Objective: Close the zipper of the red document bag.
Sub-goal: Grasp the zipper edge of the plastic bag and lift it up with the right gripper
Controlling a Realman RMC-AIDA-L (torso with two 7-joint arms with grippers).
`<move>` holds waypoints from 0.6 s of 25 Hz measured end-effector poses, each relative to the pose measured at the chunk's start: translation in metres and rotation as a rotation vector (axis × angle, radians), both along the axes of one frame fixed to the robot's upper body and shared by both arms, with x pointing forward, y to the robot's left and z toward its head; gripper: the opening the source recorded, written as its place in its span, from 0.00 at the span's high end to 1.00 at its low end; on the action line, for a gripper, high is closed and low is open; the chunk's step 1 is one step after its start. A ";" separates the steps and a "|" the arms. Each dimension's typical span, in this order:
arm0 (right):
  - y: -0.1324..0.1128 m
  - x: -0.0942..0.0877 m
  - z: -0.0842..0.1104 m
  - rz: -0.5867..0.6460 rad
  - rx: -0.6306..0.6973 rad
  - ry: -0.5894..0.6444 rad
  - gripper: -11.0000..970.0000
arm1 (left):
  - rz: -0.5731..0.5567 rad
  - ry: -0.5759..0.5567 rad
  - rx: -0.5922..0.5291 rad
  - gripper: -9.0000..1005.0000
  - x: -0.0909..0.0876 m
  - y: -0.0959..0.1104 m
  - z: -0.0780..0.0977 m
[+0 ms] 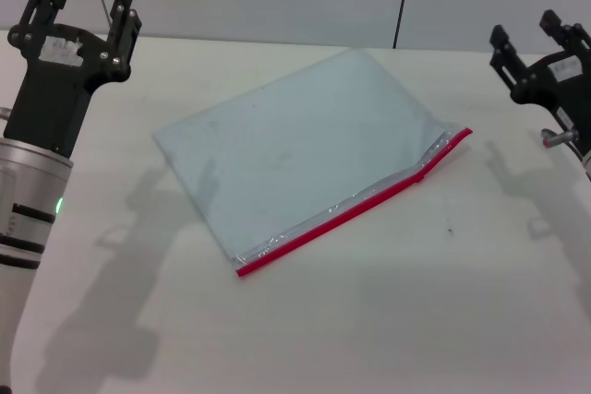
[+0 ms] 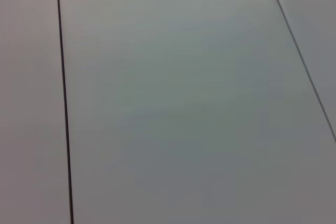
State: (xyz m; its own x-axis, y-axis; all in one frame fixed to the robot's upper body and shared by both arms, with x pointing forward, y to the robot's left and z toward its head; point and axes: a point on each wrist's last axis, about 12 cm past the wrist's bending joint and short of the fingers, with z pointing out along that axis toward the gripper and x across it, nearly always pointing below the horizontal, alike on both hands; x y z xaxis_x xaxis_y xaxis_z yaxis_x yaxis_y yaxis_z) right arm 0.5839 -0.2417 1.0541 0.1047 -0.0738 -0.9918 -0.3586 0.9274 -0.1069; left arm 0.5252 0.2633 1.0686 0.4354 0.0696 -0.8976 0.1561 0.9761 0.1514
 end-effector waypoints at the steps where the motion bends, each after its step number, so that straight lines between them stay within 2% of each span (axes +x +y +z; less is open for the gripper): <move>1: -0.001 0.001 0.000 -0.002 0.019 0.013 0.30 | -0.004 0.001 -0.007 0.40 0.000 0.000 0.000; 11: -0.004 0.004 -0.002 -0.008 0.020 0.044 0.30 | -0.005 0.018 -0.006 0.40 0.002 0.001 -0.001; 15: -0.003 0.005 -0.002 0.016 -0.111 0.006 0.30 | -0.005 0.023 -0.004 0.40 0.002 0.002 -0.002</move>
State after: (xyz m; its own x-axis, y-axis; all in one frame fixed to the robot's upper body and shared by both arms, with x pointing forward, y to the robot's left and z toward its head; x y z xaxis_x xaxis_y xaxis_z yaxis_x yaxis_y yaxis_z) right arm 0.5888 -0.2444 1.0522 0.1004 -0.1820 -0.9782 -0.3739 0.9042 -0.2066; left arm 0.5272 0.2649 1.0667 0.4148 0.0641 -0.9076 0.1641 0.9759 0.1439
